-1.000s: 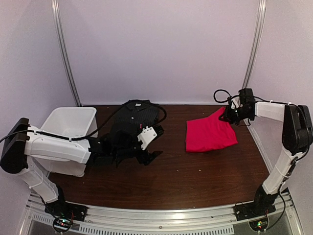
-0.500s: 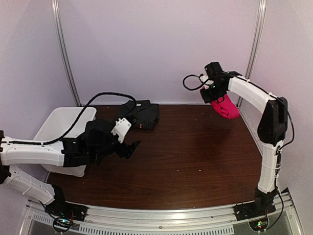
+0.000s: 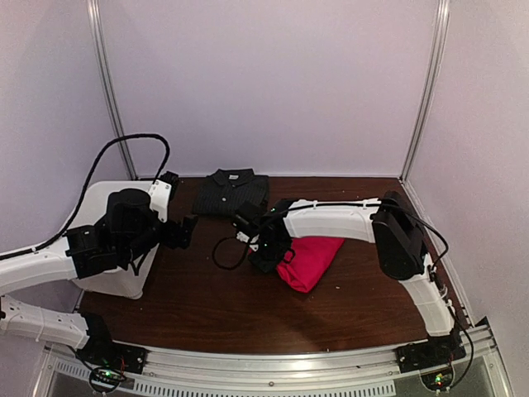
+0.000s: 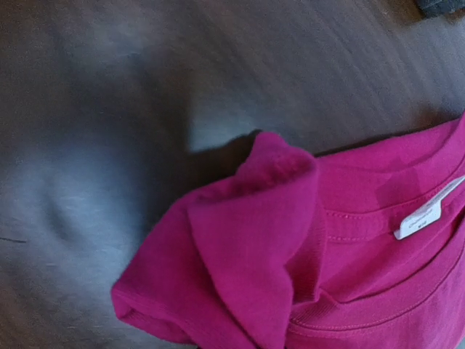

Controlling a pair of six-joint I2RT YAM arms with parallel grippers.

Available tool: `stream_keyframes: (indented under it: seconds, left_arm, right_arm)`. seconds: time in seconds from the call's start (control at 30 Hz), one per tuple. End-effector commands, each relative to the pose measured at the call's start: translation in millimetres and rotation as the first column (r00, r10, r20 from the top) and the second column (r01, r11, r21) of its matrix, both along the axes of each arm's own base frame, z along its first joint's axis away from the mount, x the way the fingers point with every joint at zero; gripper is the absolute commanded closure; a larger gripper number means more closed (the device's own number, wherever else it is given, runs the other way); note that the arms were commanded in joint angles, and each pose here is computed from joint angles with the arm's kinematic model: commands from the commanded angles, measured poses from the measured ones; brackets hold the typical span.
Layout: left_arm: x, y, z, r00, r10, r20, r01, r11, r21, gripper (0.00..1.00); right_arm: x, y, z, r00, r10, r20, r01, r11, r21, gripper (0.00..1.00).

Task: Fold and stack the mixed laundry pile
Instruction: Turn over the square-folded T-shirt at the center of the board, then adjust the square-folded T-shirt at the center of the board.

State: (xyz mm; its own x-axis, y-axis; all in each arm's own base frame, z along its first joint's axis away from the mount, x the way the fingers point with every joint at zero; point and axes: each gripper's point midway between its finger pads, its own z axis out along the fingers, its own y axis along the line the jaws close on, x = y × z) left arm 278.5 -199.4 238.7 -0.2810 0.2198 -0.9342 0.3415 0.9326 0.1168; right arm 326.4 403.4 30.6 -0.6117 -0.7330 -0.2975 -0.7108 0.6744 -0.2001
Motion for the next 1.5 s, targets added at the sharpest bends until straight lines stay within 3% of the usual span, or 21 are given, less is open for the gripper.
stream_keyframes:
  seconds: [0.0,0.1,0.17,0.23,0.3,0.47,0.63,0.83,1.0,1.23,1.37,1.47]
  left_arm:
    - [5.6,6.5,11.2,0.998,0.035,-0.049,-0.039,0.996,-0.084,0.09]
    - [13.4,11.0,15.0,0.996,0.037,-0.084,-0.049,0.988,-0.144,0.04]
    - [17.8,9.4,15.1,0.993,0.011,-0.115,-0.034,0.979,-0.199,0.04]
    - [20.6,2.3,14.7,0.992,-0.027,-0.124,-0.001,0.976,-0.218,0.04]
    - [21.7,-10.6,9.9,0.986,-0.079,-0.148,0.046,0.976,-0.213,0.05]
    - [24.3,-64.9,-22.0,0.935,-0.26,-0.239,0.205,0.951,-0.232,0.19]
    - [11.7,-150.7,-73.8,0.857,-0.391,-0.336,0.358,0.92,-0.157,0.27]
    - [-5.4,-220.3,-135.7,0.745,-0.483,-0.46,0.463,0.871,-0.165,0.37]
    - [-10.0,-201.8,-193.5,0.709,-0.386,-0.59,0.424,0.902,-0.082,0.44]
    - [21.3,-134.2,-213.7,0.745,-0.213,-0.632,0.283,0.959,0.011,0.45]
    - [36.2,-110.5,-192.4,0.782,-0.185,-0.595,0.22,0.975,-0.014,0.41]
    - [38.3,-100.3,-166.8,0.817,-0.191,-0.545,0.187,0.98,-0.064,0.34]
  right_arm:
    - [-11.8,35.5,48.0,0.994,-0.076,-0.081,0.091,0.974,0.208,0.79]
    - [-22.7,65.7,106.6,0.99,-0.005,-0.143,0.068,0.897,0.436,0.49]
    - [-14.8,68.9,160.1,0.994,0.034,-0.101,0.031,0.811,0.584,0.39]
    - [8.5,48.6,195.7,0.996,0.016,-0.087,0.048,0.73,0.682,0.38]
    - [50.9,3.5,198.3,0.989,-0.087,-0.117,0.144,0.697,0.703,0.43]
    - [103.1,-77.8,151.6,0.962,-0.208,-0.175,0.271,0.679,0.683,0.52]
    - [111.4,-119.8,81.4,0.926,-0.258,-0.276,0.378,0.672,0.638,0.56]
    - [83.6,-137.1,27.1,0.888,-0.273,-0.369,0.451,0.666,0.594,0.58]
    - [42.5,-157.1,0.8,0.86,-0.298,-0.414,0.495,0.684,0.536,0.58]
    - [-49.4,-151.8,-7.9,0.828,-0.248,-0.503,0.517,0.687,0.512,0.59]
    - [-111.4,-114.6,15.3,0.828,-0.101,-0.552,0.463,0.679,0.57,0.57]
    - [-117.9,-120.0,42.8,0.834,-0.081,-0.545,0.466,0.633,0.619,0.53]
